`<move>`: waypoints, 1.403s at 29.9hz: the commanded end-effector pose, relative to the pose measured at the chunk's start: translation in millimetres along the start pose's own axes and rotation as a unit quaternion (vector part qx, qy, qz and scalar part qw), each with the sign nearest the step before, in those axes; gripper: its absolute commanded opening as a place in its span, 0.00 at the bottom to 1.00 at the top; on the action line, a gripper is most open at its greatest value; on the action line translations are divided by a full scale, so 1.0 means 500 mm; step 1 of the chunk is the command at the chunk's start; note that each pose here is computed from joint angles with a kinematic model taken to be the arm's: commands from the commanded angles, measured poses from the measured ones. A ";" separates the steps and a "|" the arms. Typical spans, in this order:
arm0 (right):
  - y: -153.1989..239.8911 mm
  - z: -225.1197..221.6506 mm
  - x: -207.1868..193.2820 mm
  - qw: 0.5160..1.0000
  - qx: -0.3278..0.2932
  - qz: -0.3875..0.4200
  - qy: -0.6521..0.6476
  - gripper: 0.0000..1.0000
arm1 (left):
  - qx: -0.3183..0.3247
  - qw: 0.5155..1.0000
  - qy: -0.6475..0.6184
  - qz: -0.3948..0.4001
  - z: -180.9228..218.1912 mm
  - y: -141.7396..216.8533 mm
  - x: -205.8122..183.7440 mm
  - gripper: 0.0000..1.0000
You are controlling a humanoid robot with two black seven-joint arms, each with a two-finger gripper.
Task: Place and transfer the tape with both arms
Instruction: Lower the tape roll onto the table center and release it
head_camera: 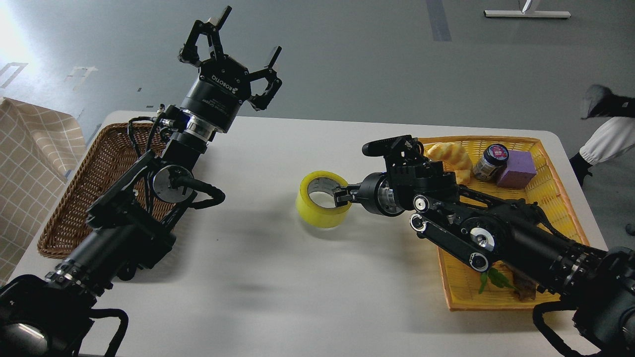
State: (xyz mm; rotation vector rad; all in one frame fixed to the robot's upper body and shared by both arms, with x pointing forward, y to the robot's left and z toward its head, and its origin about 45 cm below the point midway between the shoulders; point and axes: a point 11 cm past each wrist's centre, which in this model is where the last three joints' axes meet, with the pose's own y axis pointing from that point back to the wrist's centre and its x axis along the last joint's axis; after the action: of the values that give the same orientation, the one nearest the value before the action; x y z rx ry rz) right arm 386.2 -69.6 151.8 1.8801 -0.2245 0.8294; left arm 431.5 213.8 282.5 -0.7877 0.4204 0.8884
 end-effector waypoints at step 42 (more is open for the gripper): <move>-0.012 -0.029 -0.019 1.000 0.007 -0.013 0.022 0.02 | -0.001 1.000 0.003 -0.001 -0.002 -0.002 -0.003 0.98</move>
State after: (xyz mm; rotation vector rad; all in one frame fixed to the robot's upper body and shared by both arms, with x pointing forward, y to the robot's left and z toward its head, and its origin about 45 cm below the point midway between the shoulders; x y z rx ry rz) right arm 375.9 -56.3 144.7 1.8727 -0.1663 0.8557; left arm 431.5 211.0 283.0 -0.7942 0.4239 0.8837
